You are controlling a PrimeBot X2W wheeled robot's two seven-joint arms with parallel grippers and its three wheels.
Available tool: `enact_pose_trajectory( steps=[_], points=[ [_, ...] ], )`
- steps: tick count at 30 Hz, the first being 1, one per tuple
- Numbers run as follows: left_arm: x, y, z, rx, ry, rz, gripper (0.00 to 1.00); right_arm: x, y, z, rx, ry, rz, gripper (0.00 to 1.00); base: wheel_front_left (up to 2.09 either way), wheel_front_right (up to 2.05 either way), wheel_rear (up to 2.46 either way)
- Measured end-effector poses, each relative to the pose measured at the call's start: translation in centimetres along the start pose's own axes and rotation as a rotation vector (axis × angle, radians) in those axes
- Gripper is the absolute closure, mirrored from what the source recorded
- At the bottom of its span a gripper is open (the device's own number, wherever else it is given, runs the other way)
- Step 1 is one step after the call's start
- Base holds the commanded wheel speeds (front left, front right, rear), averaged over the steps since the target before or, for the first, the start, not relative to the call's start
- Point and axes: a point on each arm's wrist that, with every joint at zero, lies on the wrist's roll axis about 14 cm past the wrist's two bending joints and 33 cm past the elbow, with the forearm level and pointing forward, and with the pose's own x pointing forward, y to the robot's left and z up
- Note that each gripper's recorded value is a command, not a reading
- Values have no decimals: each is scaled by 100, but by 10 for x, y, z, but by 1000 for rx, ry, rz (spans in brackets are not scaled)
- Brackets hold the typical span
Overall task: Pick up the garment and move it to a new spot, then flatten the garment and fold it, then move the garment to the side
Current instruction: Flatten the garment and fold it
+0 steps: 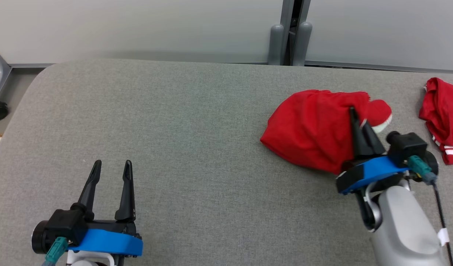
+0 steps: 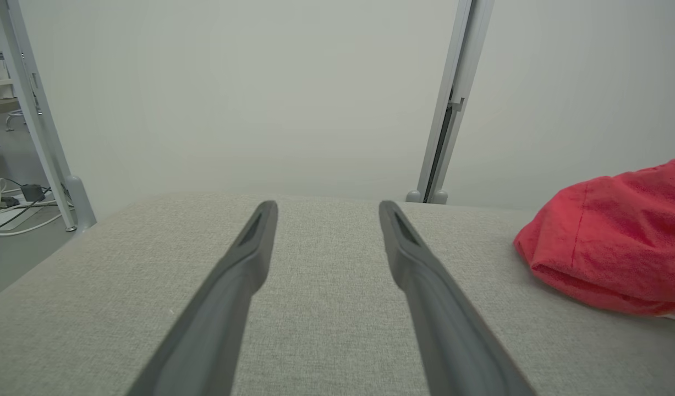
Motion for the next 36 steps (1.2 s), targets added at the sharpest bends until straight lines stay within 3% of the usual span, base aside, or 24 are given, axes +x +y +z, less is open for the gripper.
enact_pose_trajectory(
  steps=[7,15,22,23,25,26,36],
  points=[
    [-5,5,2,-1,-3,16,0,0,93,0,-35,-8,265,100,0,0,0],
    [-12,17,2,-3,2,55,0,-41,203,-49,-84,127,630,100,0,0,0],
    [-18,26,0,-1,14,85,0,-91,252,-98,-128,274,857,100,0,0,0],
    [-18,26,-1,0,15,89,0,-97,256,-102,-127,288,876,89,0,0,0],
    [-19,27,-1,-3,17,92,0,-103,260,-105,-116,304,896,45,0,0,0],
    [-19,27,-1,-4,16,93,0,-102,261,-104,-103,306,892,0,0,0,0],
    [-13,17,2,-7,3,66,0,-60,233,-38,-24,103,730,0,0,0,0]
  ],
)
